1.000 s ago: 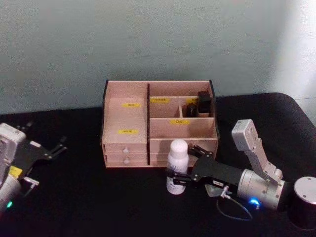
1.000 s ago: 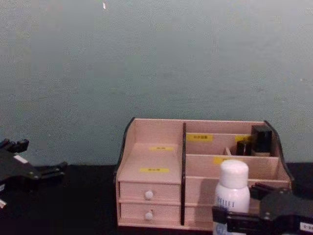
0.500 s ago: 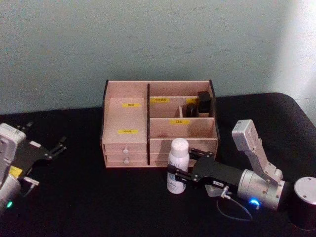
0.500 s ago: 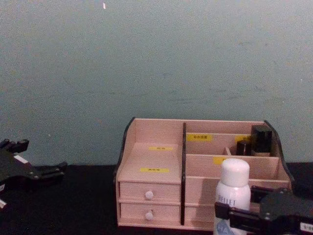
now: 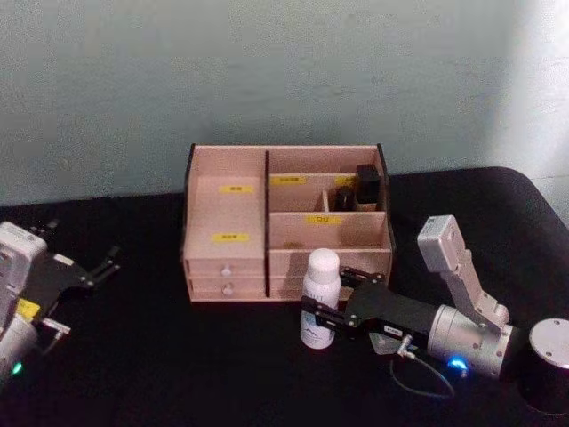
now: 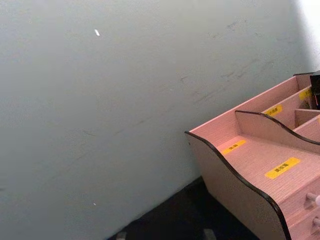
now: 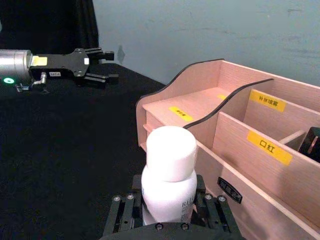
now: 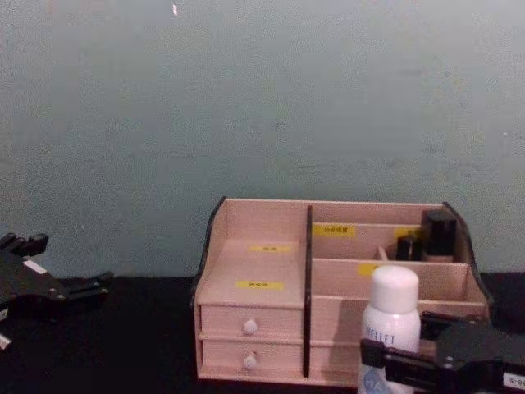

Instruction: Pick up the facial cleanser and watermelon frost from the table and place them into the tiered storage box.

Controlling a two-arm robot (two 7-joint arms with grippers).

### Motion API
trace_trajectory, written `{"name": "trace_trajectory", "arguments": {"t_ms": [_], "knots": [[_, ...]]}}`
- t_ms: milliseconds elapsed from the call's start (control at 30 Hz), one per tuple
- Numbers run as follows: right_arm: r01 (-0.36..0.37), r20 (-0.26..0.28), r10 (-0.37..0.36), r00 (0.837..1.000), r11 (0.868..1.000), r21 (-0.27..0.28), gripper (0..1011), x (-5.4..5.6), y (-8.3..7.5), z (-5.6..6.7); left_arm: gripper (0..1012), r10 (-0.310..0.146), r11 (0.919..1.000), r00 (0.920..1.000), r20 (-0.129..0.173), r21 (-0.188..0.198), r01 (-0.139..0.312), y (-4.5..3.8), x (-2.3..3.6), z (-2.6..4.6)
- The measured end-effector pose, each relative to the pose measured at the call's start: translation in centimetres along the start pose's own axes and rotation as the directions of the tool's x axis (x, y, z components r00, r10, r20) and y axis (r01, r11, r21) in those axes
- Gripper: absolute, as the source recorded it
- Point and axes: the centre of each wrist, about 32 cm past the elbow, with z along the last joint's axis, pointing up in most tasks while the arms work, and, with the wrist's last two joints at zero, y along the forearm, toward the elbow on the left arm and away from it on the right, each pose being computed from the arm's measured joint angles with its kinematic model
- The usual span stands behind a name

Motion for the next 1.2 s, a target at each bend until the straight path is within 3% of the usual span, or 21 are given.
{"name": "trace_trajectory", "arguments": {"t_ms": [267, 600, 833, 1200], "knots": [[-0.021, 0.007, 0.021, 1.000, 1.000, 0.015, 594, 0.1, -0.3, 0.6, 1001, 0.000, 1.0000, 1.0000, 0.000, 0.000, 0.000, 0.00, 0.00, 0.00], [-0.016, 0.007, 0.015, 1.000, 0.994, 0.106, 594, 0.7, -0.5, 3.4, 1001, 0.000, 1.0000, 1.0000, 0.000, 0.000, 0.000, 0.00, 0.00, 0.00], [0.013, 0.009, -0.015, 1.000, 0.985, 0.174, 594, 1.5, 0.5, 6.0, 1001, 0.000, 1.0000, 1.0000, 0.000, 0.000, 0.000, 0.00, 0.00, 0.00], [0.087, 0.029, -0.094, 0.995, 0.978, 0.188, 594, 2.7, 2.9, 8.5, 1001, 0.000, 1.0000, 1.0000, 0.000, 0.000, 0.000, 0.00, 0.00, 0.00]]}}
